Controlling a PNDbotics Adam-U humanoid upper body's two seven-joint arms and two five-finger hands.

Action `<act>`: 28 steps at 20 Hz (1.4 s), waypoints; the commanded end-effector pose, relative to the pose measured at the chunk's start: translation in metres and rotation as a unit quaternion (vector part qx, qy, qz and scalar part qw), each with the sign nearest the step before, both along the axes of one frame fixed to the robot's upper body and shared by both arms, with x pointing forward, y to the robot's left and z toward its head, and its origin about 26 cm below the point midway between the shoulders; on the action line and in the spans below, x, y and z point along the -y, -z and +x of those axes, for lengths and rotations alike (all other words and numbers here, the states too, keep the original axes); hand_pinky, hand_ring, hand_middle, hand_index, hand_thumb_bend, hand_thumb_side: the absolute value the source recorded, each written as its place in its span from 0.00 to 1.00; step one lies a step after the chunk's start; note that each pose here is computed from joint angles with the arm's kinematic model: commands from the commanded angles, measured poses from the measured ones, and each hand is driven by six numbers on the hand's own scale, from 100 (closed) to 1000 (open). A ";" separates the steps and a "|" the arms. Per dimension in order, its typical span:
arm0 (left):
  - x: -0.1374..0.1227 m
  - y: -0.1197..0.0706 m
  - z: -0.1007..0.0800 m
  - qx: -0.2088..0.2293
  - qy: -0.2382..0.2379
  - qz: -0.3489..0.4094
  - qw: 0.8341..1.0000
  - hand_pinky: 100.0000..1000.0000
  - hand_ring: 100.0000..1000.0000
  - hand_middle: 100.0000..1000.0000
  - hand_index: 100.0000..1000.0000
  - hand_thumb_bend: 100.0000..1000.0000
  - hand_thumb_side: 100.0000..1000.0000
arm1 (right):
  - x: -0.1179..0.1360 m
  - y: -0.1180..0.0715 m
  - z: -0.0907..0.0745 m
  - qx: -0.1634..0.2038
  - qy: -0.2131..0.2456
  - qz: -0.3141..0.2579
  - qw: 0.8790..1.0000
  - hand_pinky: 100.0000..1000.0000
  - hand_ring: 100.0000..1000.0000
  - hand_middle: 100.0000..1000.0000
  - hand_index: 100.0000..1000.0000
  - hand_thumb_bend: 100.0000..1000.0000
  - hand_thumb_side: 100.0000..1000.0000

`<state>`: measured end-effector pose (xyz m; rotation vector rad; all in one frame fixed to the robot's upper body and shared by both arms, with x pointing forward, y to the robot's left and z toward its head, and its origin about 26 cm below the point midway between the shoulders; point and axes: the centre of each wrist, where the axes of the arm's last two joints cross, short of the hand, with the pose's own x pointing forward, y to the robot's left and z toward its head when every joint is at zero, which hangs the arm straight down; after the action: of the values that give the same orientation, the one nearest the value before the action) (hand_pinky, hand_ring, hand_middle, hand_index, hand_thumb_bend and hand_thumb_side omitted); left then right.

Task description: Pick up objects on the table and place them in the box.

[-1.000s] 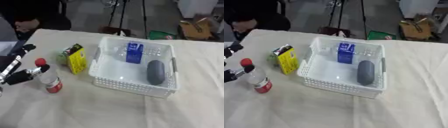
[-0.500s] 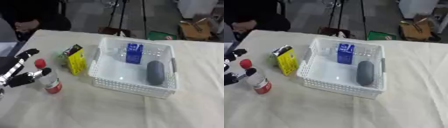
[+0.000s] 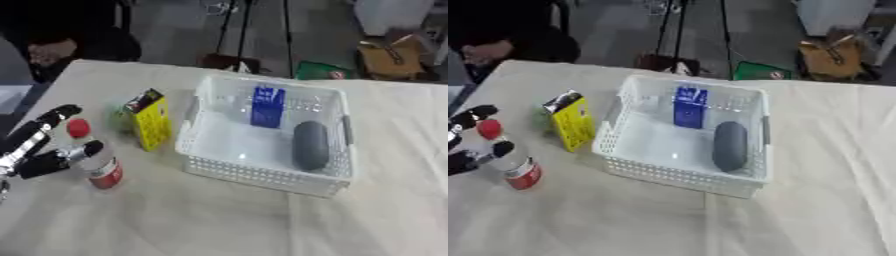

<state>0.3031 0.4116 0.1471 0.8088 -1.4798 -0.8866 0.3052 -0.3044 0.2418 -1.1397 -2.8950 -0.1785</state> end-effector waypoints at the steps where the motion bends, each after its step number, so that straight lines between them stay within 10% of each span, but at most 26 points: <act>1: -0.003 -0.009 0.002 0.006 0.004 0.008 1.000 1.00 1.00 1.00 1.00 0.67 0.82 | 0.000 -0.009 -0.003 0.018 0.000 -0.004 1.000 0.78 0.76 0.62 0.81 0.00 1.00; 28: -0.008 0.001 0.005 -0.001 0.005 -0.014 1.000 1.00 1.00 1.00 1.00 0.63 0.84 | 0.000 -0.010 -0.003 0.021 0.000 -0.002 1.000 0.78 0.76 0.62 0.80 0.00 1.00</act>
<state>0.3068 0.4160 0.1345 0.7586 -1.4789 -0.8616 0.3055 -0.3039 0.2433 -1.1394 -2.9007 -0.1893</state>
